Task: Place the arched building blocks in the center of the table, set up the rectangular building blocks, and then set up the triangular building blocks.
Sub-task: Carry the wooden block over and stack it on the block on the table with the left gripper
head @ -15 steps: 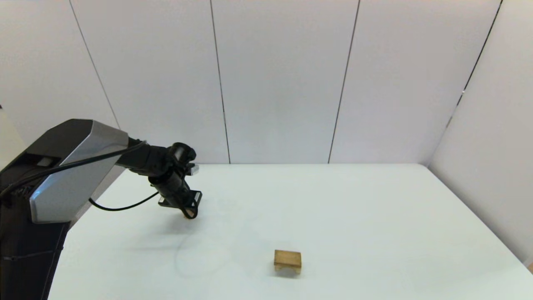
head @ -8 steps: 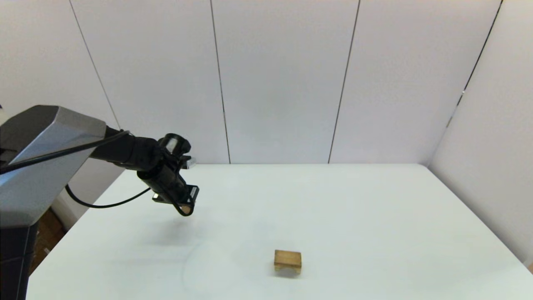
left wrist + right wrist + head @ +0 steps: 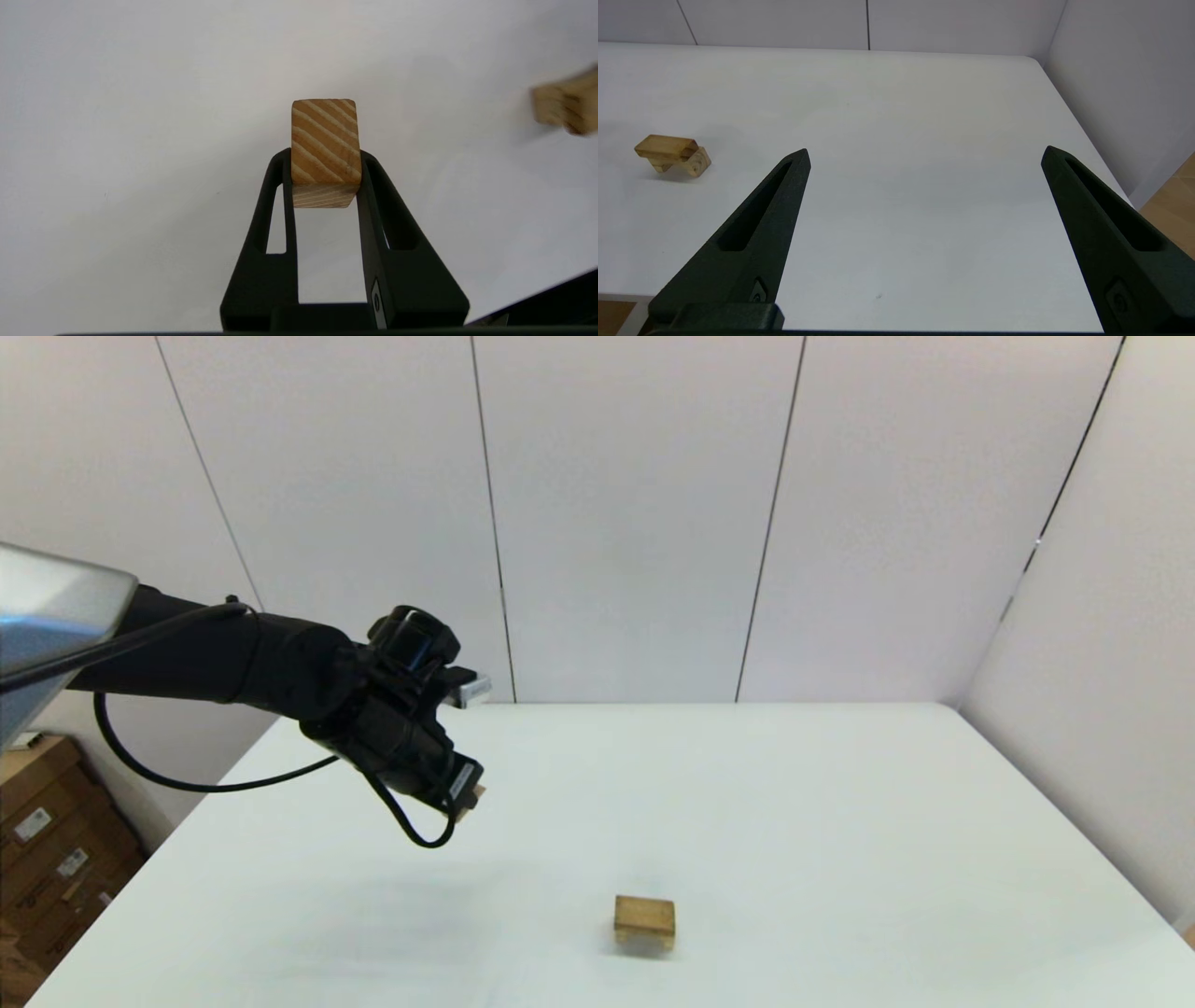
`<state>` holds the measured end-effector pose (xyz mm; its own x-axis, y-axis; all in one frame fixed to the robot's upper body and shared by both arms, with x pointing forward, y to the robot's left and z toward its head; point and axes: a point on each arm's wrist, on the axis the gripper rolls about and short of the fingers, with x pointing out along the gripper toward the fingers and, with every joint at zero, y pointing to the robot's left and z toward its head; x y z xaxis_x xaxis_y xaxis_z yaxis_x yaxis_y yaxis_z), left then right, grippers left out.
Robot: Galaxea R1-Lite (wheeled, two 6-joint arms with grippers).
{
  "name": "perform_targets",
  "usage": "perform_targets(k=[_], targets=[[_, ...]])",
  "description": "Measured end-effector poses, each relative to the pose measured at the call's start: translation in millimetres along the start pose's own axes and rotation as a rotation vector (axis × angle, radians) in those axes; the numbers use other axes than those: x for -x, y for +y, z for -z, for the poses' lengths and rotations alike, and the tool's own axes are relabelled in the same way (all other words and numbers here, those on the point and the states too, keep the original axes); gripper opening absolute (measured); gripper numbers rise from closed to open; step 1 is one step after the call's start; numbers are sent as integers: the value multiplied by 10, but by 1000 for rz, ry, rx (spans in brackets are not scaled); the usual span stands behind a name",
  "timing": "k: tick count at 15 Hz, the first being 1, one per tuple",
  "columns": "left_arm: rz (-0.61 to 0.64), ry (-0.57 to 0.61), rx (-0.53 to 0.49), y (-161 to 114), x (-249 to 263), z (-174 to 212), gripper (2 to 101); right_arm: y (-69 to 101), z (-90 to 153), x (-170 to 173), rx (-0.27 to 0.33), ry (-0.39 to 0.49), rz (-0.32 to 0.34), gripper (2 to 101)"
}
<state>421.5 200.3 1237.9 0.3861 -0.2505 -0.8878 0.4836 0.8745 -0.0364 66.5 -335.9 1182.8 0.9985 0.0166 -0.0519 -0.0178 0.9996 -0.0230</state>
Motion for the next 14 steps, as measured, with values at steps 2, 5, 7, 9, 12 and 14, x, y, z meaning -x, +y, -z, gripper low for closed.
perform_targets(k=[2, 5, 7, 9, 12, 14], targets=[[22, -22, -115, -199, 89, -10, 228, 0, 0, 0, 0, 0, -1, 980], [52, -44, -313, -452, 153, -18, 228, 0, 0, 0, 0, 0, 0, 980], [69, -41, -422, -574, 157, 5, 228, 0, 0, 0, 0, 0, -1, 979], [88, -15, -520, -672, 149, 47, 228, 0, 0, 0, 0, 0, 0, 980], [124, 17, -659, -873, 76, 87, 228, 0, 0, 0, 0, 0, -1, 980], [148, 51, -735, -989, -17, 127, 228, 0, 0, 0, 0, 0, -1, 980]])
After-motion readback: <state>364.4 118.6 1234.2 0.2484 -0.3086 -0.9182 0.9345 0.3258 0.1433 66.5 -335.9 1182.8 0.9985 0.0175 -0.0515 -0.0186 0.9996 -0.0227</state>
